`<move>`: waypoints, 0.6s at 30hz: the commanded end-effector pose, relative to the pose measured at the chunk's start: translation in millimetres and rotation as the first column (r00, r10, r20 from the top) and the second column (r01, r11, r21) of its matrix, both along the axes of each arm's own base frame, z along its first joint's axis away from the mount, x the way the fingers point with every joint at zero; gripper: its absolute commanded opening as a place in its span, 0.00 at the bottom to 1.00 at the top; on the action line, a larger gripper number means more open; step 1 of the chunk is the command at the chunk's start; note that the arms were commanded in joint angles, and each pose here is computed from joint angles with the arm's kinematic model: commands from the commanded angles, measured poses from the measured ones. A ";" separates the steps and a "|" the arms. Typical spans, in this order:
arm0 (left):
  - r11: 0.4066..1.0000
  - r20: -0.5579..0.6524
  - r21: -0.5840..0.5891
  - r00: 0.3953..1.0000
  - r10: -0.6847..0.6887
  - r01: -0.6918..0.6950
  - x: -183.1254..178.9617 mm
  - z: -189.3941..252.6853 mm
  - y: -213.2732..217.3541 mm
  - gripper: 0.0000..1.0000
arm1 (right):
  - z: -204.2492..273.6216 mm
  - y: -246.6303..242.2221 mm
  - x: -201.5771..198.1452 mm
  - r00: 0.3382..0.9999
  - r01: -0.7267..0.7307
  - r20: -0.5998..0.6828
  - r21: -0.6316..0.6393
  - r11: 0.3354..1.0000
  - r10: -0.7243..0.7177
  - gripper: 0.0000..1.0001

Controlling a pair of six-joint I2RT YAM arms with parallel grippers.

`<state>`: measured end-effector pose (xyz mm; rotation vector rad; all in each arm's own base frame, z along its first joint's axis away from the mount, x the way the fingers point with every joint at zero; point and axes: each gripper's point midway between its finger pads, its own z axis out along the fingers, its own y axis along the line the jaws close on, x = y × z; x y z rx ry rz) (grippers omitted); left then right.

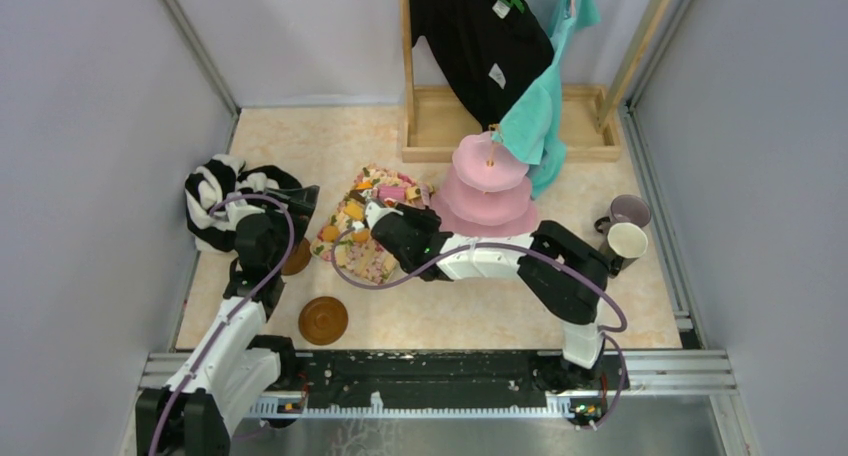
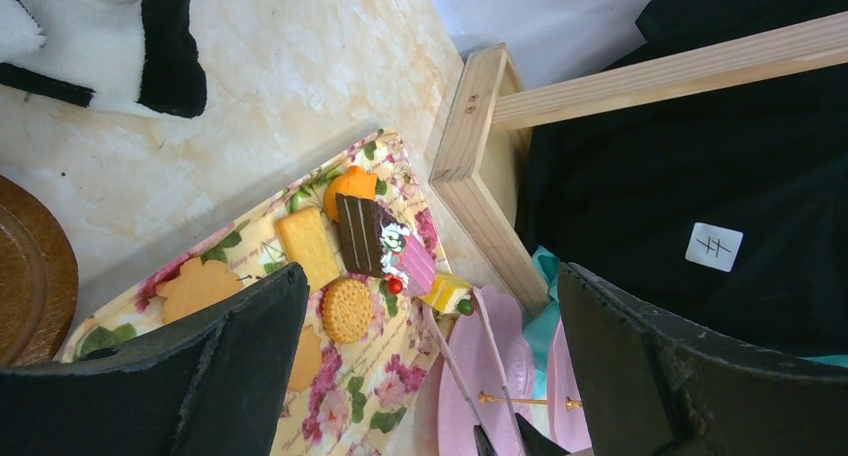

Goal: Serve the afternoon tea
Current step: Pick up the desert from the tray.

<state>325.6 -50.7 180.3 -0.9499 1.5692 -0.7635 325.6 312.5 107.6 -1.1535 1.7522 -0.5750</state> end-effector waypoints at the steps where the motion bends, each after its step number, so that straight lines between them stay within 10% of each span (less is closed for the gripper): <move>1: 1.000 0.028 -0.011 1.000 -0.006 0.006 2.1 4.9 -0.1 0.99 | 9.4 8.0 15.5 1.000 0.005 0.025 0.035 0.999 -0.006 0.36; 11: 1.000 0.027 -0.010 1.000 -0.004 0.004 1.1 4.4 0.7 0.99 | 7.7 8.6 24.4 0.999 0.014 0.031 0.023 1.000 -0.015 0.31; 13: 1.000 0.027 -0.008 1.000 -0.002 0.002 0.4 4.9 1.2 0.99 | 8.4 7.9 26.2 0.999 0.026 0.037 0.019 0.999 -0.026 0.03; 18: 1.000 0.029 -0.011 1.000 -0.005 0.005 -0.7 5.2 0.6 0.99 | 11.0 1.5 23.8 0.998 0.050 0.039 0.029 0.998 -0.051 0.00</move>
